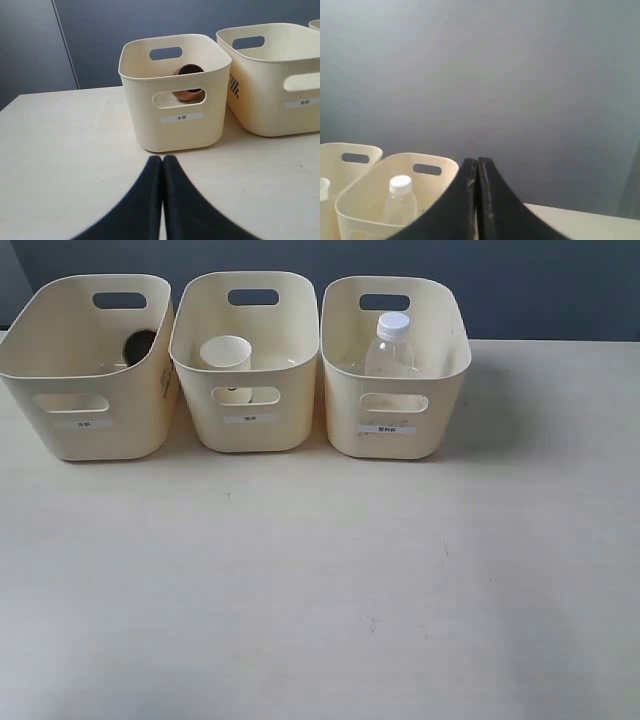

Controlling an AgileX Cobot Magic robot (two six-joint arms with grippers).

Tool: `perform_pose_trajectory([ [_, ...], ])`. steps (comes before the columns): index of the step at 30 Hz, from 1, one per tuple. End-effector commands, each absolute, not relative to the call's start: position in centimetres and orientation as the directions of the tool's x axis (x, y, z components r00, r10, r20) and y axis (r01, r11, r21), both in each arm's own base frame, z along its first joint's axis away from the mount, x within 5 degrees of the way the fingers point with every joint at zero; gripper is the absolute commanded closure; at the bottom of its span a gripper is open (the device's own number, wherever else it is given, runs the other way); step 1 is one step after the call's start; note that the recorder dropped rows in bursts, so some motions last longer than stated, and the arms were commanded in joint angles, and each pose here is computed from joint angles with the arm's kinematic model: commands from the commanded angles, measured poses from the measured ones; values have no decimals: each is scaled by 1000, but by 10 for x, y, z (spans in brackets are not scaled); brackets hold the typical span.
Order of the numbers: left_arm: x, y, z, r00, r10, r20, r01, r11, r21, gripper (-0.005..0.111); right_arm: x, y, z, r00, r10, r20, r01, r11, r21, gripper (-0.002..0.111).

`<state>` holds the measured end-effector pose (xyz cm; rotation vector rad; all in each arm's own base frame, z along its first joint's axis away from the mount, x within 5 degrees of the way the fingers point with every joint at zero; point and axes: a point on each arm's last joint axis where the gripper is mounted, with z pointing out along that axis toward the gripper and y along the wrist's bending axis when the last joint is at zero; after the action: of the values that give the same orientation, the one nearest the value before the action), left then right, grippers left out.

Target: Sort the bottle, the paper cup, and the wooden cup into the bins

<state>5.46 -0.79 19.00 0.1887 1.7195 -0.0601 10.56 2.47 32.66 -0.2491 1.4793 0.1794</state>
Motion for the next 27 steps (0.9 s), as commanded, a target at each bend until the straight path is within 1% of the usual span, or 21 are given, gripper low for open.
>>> perform_pose_trajectory([
  [1, 55, -8, 192, -138, 90, -986, 162, 984, 67, 107, 80, 20, 294, 115, -82, -990, -199, 975, -103, 109],
  [5, 55, -8, 192, -138, 90, -986, 162, 984, 67, 107, 68, 20, 262, 104, -105, -989, -182, 976, -123, 109],
  [8, 55, -8, 192, -138, 90, -986, 162, 984, 67, 107, 64, 16, 247, 97, -95, -991, -135, 985, -107, 109],
  [11, 55, -8, 192, -138, 90, -986, 162, 984, 67, 107, 61, 14, 243, 110, -91, -990, -108, 989, -103, 109],
  [20, 55, -8, 192, -138, 90, -986, 162, 984, 67, 107, 60, 15, 241, 107, -71, -992, -122, 989, -84, 109],
  [22, 55, -8, 192, -138, 90, -986, 162, 984, 67, 107, 60, 16, 243, 137, -84, -987, -134, 986, -102, 109],
  [23, 55, -8, 192, -138, 90, -986, 162, 984, 67, 107, 60, 16, 244, 174, -47, -984, -137, 988, -71, 109],
  [25, 55, -8, 192, -138, 90, -986, 162, 984, 67, 107, 60, 14, 242, 221, -27, -975, -114, 992, -53, 109],
  [26, 55, -8, 192, -138, 90, -986, 162, 984, 67, 107, 61, 12, 239, 227, -12, -974, -99, 995, -35, 109],
  [27, 55, -8, 192, -138, 90, -986, 162, 984, 67, 107, 62, 7, 232, 208, -6, -978, -56, 998, -18, 109],
])
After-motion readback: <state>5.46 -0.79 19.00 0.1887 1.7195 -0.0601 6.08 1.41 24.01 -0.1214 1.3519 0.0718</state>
